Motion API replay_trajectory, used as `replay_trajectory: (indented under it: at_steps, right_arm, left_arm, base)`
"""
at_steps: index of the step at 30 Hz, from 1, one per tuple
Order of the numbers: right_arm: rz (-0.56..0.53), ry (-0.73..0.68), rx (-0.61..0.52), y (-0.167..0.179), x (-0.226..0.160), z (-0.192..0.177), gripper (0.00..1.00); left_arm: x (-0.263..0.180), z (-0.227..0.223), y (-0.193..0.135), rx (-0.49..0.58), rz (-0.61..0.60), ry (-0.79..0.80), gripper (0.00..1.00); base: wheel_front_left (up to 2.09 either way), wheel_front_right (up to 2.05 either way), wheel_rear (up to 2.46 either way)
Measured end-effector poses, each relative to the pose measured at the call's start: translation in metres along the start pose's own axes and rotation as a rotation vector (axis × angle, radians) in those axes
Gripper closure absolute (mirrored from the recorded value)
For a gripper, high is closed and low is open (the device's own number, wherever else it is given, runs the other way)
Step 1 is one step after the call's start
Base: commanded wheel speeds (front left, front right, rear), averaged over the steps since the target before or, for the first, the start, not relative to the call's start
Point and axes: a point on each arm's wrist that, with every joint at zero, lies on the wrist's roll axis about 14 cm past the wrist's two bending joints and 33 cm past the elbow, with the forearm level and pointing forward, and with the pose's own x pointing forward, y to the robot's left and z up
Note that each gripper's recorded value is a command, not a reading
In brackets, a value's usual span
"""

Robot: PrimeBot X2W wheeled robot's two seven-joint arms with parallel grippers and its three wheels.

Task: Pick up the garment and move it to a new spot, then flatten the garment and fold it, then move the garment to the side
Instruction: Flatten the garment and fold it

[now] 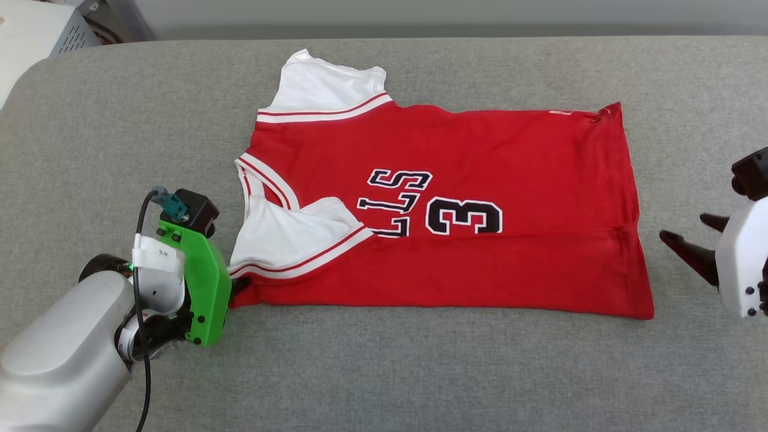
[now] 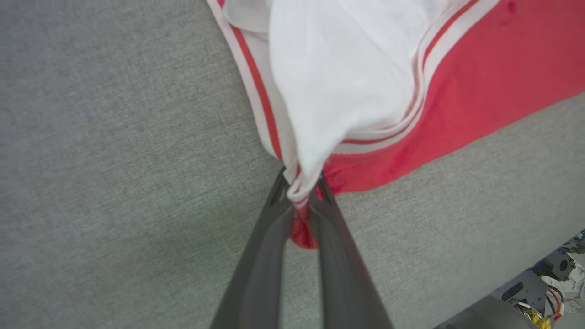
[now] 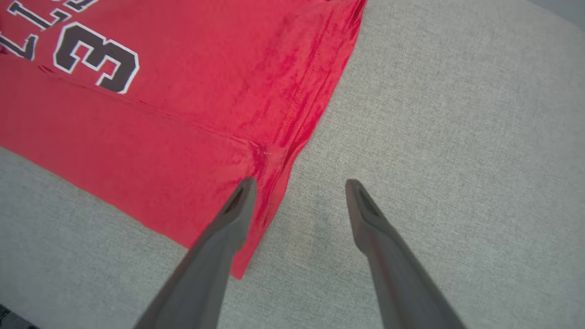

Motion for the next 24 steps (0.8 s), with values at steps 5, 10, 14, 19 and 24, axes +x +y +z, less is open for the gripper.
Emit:
replay_trajectory:
  at_steps: [5,10,14,19,24]
  right_arm:
    - [0.031,0.153,0.030,0.007,0.013,-0.030,0.00]
    - [0.075,0.226,0.103,0.025,0.038,-0.058,0.00]
    - [0.087,0.287,0.128,0.032,0.051,-0.081,0.00]
    - [0.095,0.245,0.163,0.037,0.056,-0.082,1.00]
    - [0.101,0.153,0.166,0.044,0.046,-0.075,1.00]
  left_arm:
    - [0.001,-0.001,-0.002,0.013,-0.003,-0.002,1.00]
    - [0.006,-0.005,-0.001,0.007,-0.007,0.002,1.00]
    - [0.008,-0.010,0.002,0.001,-0.001,0.007,1.00]
    - [0.006,-0.012,0.006,-0.003,0.018,-0.009,1.00]
    - [-0.001,-0.021,0.001,-0.036,0.021,-0.040,1.00]
  base:
    - [0.00,0.00,0.00]
    - [0.00,0.00,0.00]
    - [0.00,0.00,0.00]
    - [0.00,0.00,0.00]
    - [0.00,0.00,0.00]
